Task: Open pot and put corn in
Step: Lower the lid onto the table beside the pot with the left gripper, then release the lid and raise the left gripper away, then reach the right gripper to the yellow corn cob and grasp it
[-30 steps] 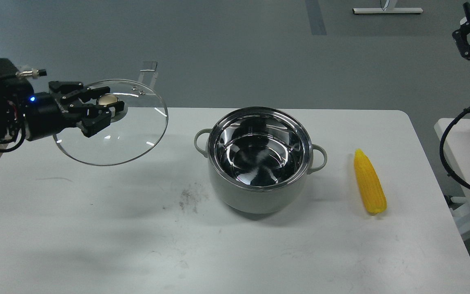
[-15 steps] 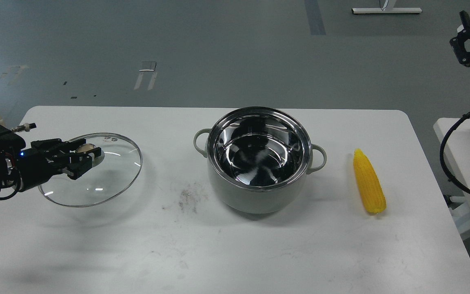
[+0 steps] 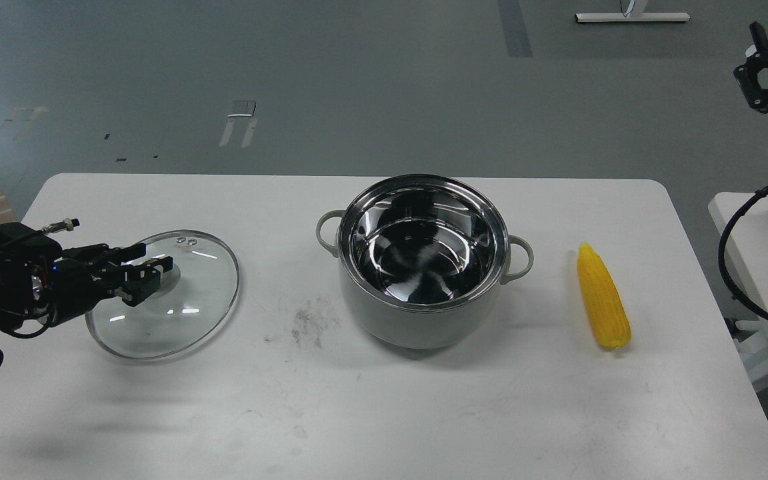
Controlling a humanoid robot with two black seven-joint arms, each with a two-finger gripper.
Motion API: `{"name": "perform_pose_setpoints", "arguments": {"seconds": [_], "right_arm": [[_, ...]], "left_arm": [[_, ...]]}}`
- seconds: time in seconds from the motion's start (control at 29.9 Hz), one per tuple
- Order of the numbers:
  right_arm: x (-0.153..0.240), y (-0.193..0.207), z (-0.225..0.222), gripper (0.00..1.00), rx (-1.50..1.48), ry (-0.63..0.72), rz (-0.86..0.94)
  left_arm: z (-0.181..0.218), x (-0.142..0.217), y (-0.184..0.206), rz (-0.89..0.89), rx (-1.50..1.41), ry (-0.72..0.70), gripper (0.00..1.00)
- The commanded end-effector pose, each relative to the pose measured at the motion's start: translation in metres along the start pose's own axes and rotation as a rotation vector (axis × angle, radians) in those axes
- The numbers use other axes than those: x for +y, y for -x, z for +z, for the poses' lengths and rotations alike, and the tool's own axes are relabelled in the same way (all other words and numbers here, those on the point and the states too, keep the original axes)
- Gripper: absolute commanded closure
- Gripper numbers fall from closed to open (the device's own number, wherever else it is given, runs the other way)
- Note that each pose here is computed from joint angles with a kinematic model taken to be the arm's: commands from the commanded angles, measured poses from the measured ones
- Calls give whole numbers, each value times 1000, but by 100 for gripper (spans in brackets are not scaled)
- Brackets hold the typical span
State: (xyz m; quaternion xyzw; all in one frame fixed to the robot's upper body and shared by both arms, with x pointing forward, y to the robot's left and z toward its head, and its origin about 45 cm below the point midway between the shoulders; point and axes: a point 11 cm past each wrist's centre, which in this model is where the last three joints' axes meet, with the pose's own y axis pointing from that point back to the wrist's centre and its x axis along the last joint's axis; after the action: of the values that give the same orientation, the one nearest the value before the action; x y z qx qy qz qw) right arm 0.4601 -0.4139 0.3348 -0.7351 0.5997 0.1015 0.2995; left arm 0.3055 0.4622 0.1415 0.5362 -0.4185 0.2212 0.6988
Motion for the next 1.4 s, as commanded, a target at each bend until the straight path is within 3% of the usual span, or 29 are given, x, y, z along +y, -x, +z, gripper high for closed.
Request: {"name": "perform_pose_setpoints", "arguments": {"seconds": [0.0,0.07,0.23,0.27,0.47,0.6,0.7,0.84,1.04,1.2,1.37], "right_arm": [[0,1,0,0,-1,-1,-3],[2,-1,2,0,-1,3,2],[4,-1,3,0,3,5,-1],[5,0,1,0,9,5,-5],[14,5,-17,0,216,101,-71],[13,26,-29,0,434,179,-165],[18,30,-37,0,594,225,-194],[36,37,-38,0,943,345,-265],[59,33,-14,0,1372,549,-366],[74,21,32,0,1508,712,-461],[95,12,86,0,1554,858,-543]], "left_arm": [[1,-1,6,-4,6,-2,41],[0,-1,5,1,9,-3,38],[2,-8,-21,91,71,-4,15],[0,-10,-44,152,105,-7,10],[-3,-12,-170,517,377,27,3],[-5,-5,-222,713,671,85,3],[7,-14,-244,744,920,205,3],[7,-2,-287,823,1333,520,3],[-24,15,-300,944,1550,758,2],[-51,15,-286,1090,1670,757,2],[-43,4,-282,1061,1682,758,2]]}}
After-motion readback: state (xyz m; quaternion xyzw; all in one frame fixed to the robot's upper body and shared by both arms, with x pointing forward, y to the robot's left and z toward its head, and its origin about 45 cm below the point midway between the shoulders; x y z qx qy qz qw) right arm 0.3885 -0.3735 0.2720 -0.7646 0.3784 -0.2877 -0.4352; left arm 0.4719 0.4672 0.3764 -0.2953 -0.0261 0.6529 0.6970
